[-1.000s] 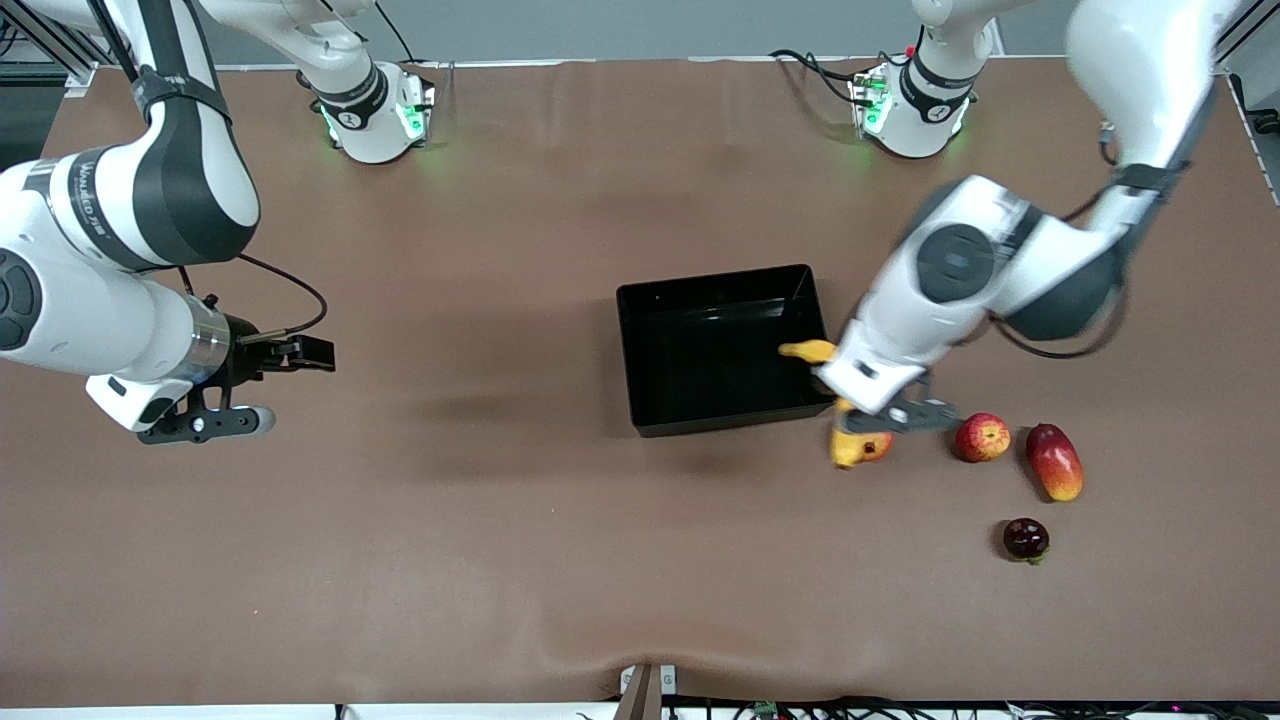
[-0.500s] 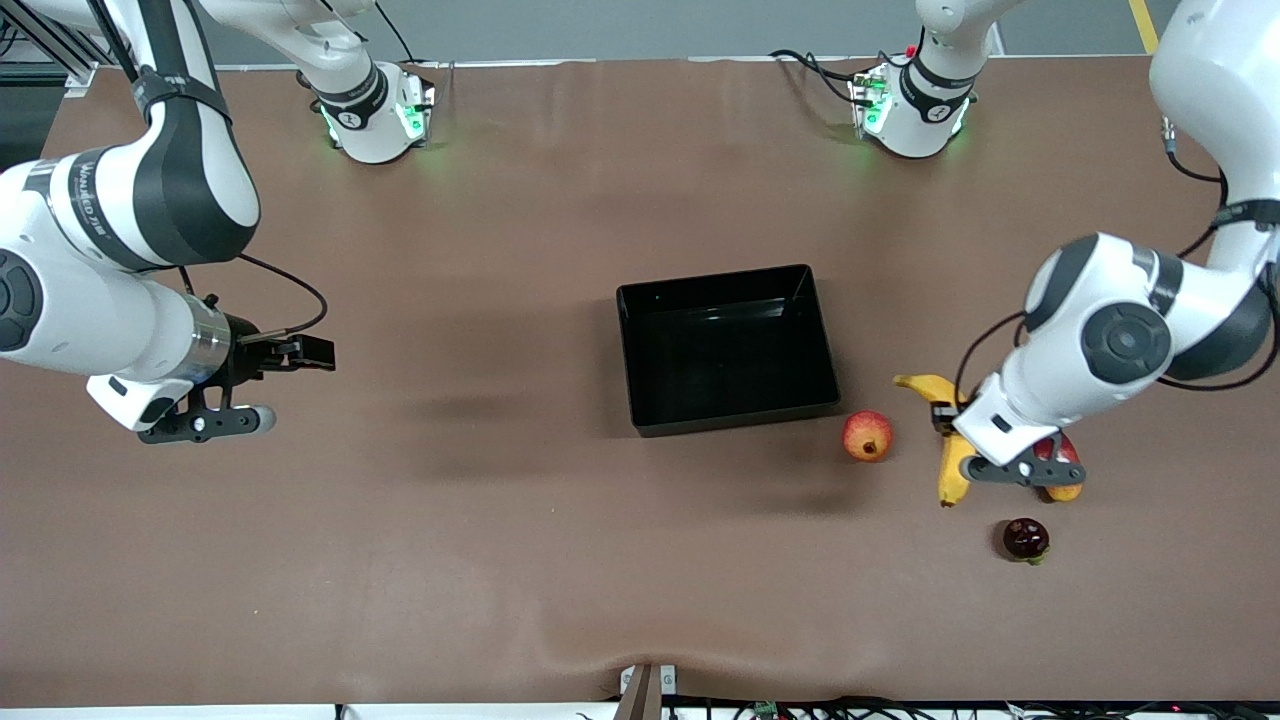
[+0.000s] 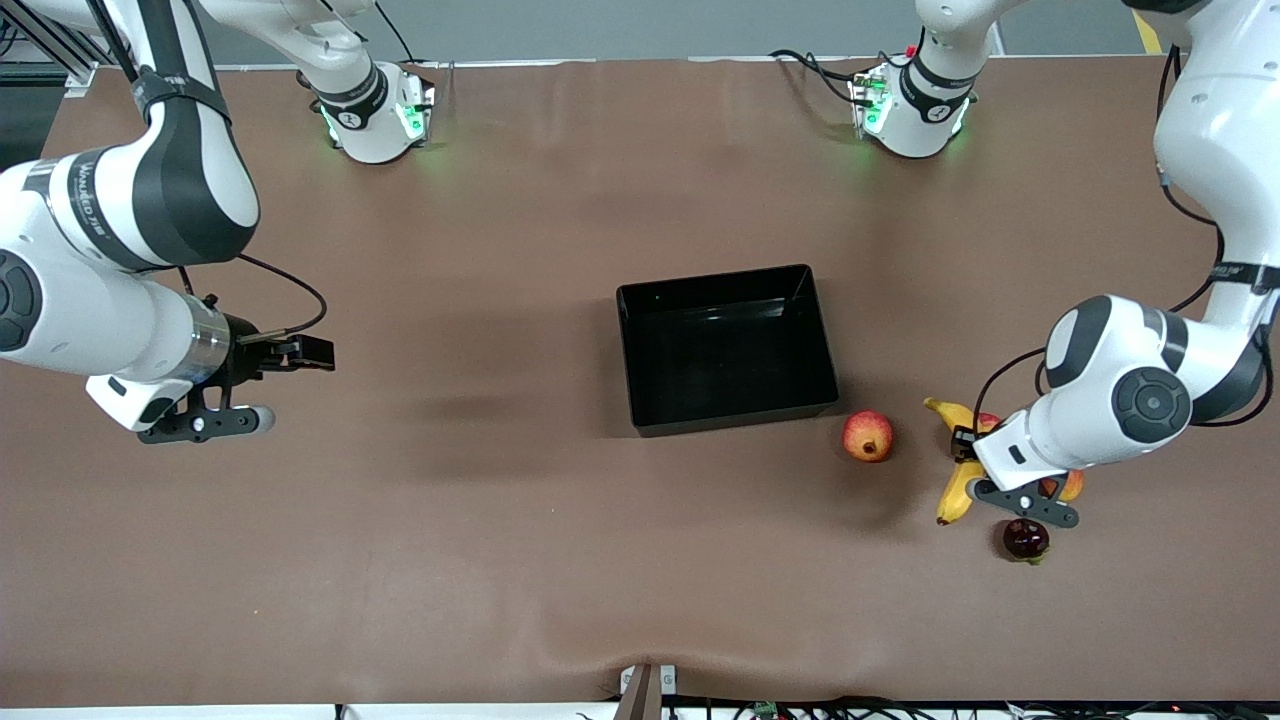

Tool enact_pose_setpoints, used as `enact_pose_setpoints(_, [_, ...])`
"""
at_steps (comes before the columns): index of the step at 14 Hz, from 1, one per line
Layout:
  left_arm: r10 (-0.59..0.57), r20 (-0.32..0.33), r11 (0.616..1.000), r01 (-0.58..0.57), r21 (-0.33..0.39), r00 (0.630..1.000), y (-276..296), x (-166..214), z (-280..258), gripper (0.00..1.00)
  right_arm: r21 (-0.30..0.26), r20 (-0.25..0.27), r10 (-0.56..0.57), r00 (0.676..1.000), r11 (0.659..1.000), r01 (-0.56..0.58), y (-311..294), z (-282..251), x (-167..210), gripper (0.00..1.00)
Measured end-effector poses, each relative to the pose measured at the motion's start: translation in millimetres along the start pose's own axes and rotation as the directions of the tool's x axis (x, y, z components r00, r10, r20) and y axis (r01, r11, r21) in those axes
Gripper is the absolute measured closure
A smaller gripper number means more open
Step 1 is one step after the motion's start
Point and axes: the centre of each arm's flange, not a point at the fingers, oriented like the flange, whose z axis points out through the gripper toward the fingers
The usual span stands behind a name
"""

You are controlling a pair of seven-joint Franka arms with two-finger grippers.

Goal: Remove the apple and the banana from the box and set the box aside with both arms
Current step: 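Lower the banana beside the apple and open the left gripper, then reach the right gripper to the tray rim while the left gripper withdraws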

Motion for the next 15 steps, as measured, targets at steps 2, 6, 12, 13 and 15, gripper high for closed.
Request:
enact_pose_setpoints(2, [0.029, -0.009, 1.0, -0.029, -0.003, 1.0, -3.8, 2.7, 20.8, 0.64, 0.0, 0.001, -0.001, 1.0, 1.0, 0.001, -0.3, 0.2, -0.1, 0.0])
enact_pose_setpoints(6, [0.062, -0.01, 0.998, -0.062, 0.025, 0.998, 12.8, 16.9, 35.0, 0.64, 0.012, 0.005, 0.034, 0.999, 0.999, -0.034, -22.8, 1.8, -1.5, 0.0])
enact_pose_setpoints(12, [0.063, -0.029, 0.998, -0.062, 0.03, 0.998, 12.0, 20.3, 65.5, 0.57, -0.003, -0.006, 0.067, 0.998, 0.998, -0.067, -127.2, 28.3, -4.2, 0.0])
enact_pose_setpoints(13, [0.062, -0.034, 0.998, -0.061, 0.029, 0.998, 11.4, 21.2, 65.8, 0.48, 0.013, 0.003, 0.071, 0.997, 0.997, -0.071, -128.9, 35.8, -0.5, 0.0])
enact_pose_setpoints(15, [0.056, -0.054, 0.998, -0.054, 0.039, 0.997, 6.9, 25.4, 55.4, 0.28, 0.055, 0.014, 0.081, 0.997, 0.995, -0.081, -132.7, 49.6, 6.7, 0.0])
